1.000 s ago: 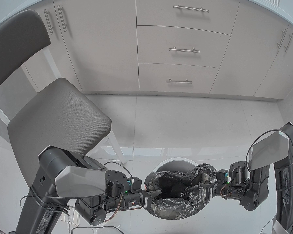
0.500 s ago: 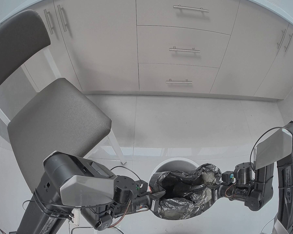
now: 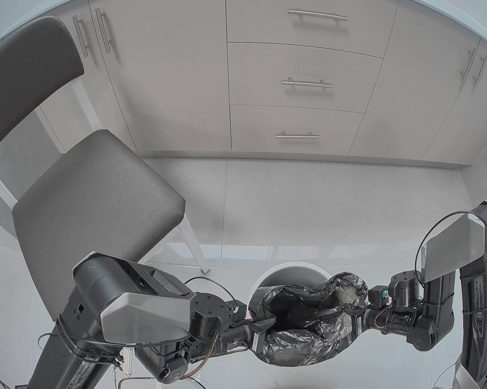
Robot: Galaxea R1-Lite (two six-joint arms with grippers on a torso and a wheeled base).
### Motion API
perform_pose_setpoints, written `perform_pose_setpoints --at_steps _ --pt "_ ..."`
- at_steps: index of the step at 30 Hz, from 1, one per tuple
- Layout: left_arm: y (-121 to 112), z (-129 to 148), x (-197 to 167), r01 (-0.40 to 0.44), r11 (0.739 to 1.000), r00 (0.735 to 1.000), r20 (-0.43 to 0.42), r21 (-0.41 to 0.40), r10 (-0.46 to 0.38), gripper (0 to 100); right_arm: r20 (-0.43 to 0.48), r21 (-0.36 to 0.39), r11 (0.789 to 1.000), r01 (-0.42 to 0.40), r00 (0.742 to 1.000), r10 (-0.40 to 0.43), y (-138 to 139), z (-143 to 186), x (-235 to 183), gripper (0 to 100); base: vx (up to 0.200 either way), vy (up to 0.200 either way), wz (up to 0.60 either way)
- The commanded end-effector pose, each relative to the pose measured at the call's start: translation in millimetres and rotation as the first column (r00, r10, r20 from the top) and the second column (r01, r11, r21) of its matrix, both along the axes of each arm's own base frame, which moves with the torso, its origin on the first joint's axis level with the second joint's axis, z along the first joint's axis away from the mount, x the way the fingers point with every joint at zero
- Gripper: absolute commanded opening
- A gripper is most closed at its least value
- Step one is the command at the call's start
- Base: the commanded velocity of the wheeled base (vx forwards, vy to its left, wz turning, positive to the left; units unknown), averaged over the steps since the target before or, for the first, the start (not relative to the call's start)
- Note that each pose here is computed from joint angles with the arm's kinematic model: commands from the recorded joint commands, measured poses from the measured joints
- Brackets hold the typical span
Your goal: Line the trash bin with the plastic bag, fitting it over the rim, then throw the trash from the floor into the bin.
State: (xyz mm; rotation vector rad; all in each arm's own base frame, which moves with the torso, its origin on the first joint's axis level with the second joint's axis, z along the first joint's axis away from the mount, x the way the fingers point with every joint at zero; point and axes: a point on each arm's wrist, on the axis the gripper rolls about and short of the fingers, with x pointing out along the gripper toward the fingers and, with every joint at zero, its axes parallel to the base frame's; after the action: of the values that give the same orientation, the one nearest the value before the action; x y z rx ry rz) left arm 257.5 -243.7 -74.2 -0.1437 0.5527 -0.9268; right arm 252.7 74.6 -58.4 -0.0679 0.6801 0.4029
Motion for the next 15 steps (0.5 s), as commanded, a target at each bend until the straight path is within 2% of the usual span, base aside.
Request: perform_pose_setpoints --at_steps 1,2,15 --pt "0.2 -0.6 0.0 0.0 1.0 1.0 0.0 0.001 0.0 0 0.015 0.004 1.0 -0.001 1.0 0.001 0.4 0.9 0.9 0 0.0 0.0 0.0" --pt "0.1 -0.5 0.0 0.0 1.0 1.0 0.0 0.0 0.0 0 0.014 0.005 1.0 0.0 1.0 0.0 0.4 0.9 0.9 100 0.0 0.0 0.0" --pt "0.2 -0.6 0.0 0.0 1.0 1.0 0.0 0.001 0.0 0 0.024 0.01 1.0 0.001 1.0 -0.002 1.1 3.0 1.9 100 0.0 0.0 0.0"
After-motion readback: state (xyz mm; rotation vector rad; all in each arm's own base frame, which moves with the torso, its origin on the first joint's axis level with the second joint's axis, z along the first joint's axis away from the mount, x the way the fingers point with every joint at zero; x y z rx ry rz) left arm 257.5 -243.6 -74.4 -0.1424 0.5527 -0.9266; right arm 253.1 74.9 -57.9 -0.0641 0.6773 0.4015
